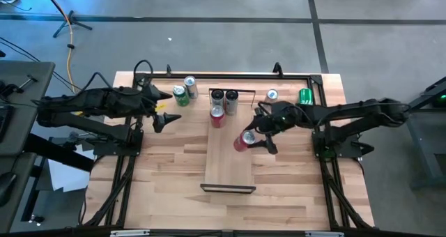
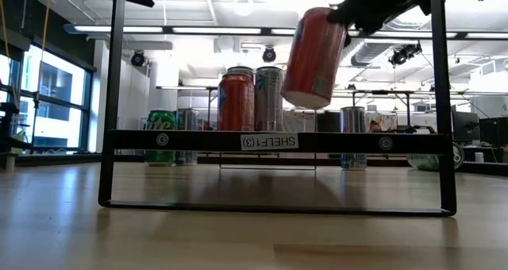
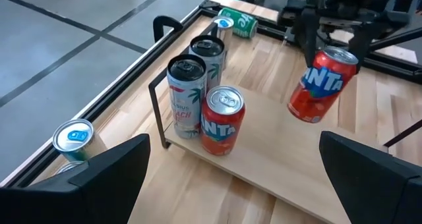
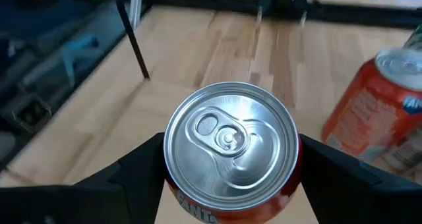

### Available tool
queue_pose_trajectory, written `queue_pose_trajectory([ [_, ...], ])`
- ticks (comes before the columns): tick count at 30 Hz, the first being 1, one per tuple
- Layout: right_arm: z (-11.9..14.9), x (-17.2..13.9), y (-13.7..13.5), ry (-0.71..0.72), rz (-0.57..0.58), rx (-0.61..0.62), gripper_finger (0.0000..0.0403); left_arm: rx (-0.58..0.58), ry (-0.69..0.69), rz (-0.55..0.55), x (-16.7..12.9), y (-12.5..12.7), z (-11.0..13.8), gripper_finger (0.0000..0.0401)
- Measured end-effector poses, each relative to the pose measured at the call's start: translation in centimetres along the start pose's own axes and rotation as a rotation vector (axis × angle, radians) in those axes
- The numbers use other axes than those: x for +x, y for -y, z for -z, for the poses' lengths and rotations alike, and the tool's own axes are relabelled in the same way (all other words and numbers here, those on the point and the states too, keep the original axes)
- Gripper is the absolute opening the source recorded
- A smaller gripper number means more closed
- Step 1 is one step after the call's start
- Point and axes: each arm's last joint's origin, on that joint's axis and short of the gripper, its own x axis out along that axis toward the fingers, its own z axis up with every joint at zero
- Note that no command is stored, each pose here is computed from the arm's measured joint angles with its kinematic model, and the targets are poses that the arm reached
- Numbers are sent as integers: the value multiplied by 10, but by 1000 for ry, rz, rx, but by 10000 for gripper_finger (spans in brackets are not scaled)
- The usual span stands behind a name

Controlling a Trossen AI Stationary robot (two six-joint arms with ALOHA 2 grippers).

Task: Place canned beverage on shelf
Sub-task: Put the left red soda can, aligned with the other red soda can on the shelf

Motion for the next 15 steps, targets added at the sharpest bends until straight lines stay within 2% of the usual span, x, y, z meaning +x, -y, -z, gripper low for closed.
queue_pose_trajectory([
  [15,-12,44,24,-286,-111,-134,280,30,-86,4,24,11,1,397],
])
